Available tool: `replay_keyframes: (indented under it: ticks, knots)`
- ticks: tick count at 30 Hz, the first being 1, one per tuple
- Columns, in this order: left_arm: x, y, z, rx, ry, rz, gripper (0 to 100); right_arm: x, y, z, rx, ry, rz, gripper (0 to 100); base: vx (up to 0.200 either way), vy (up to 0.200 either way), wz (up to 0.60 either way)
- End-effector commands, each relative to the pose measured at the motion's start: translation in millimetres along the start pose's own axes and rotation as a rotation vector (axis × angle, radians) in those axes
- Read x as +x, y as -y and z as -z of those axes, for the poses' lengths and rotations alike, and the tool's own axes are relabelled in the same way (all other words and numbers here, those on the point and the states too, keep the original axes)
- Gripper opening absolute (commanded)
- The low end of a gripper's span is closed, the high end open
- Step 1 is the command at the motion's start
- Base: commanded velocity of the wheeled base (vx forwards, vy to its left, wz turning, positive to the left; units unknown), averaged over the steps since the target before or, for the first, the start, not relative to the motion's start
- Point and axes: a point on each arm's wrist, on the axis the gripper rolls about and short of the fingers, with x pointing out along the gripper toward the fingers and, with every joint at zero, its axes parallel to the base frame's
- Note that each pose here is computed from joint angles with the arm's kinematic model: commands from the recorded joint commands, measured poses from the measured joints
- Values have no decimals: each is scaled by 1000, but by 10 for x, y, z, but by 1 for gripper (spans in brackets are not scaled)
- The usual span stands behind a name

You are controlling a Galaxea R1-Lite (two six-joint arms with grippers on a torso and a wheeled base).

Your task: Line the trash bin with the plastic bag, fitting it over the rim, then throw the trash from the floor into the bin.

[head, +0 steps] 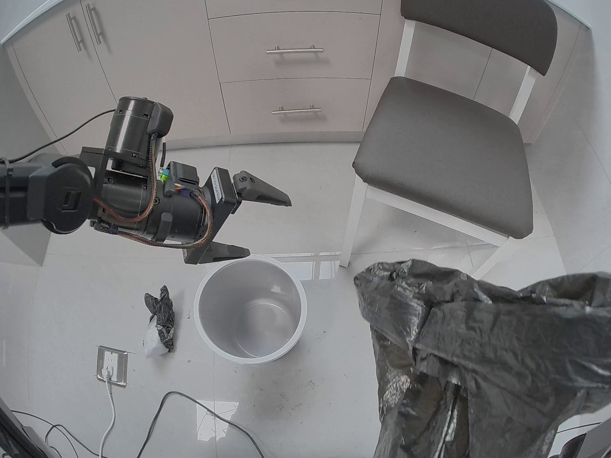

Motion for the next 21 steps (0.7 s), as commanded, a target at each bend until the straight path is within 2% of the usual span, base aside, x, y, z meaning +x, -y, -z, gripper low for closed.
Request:
replay_keyframes:
  ticks: [1, 5, 12, 18, 21]
  knots:
    - [213, -182, -62, -31, -68, -16, 100, 93, -124, -124, -84, -79, -30, 0, 0, 0, 0]
    - [246, -177, -20, -40, -144, 29, 100, 176, -197, -215, -122, -121, -40, 0, 0, 0, 0]
    - [386, -69, 98, -15, -216, 47, 100, 514, -267, -276, -187, -169, 72, 0, 0, 0, 0]
    - [478, 21, 200, 51, -254, 64, 100, 587, -344, -303, -213, -183, 56, 0, 0, 0, 0]
    - [522, 14, 185, 49, -265, 54, 100, 585, -397, -303, -230, -183, 44, 0, 0, 0, 0]
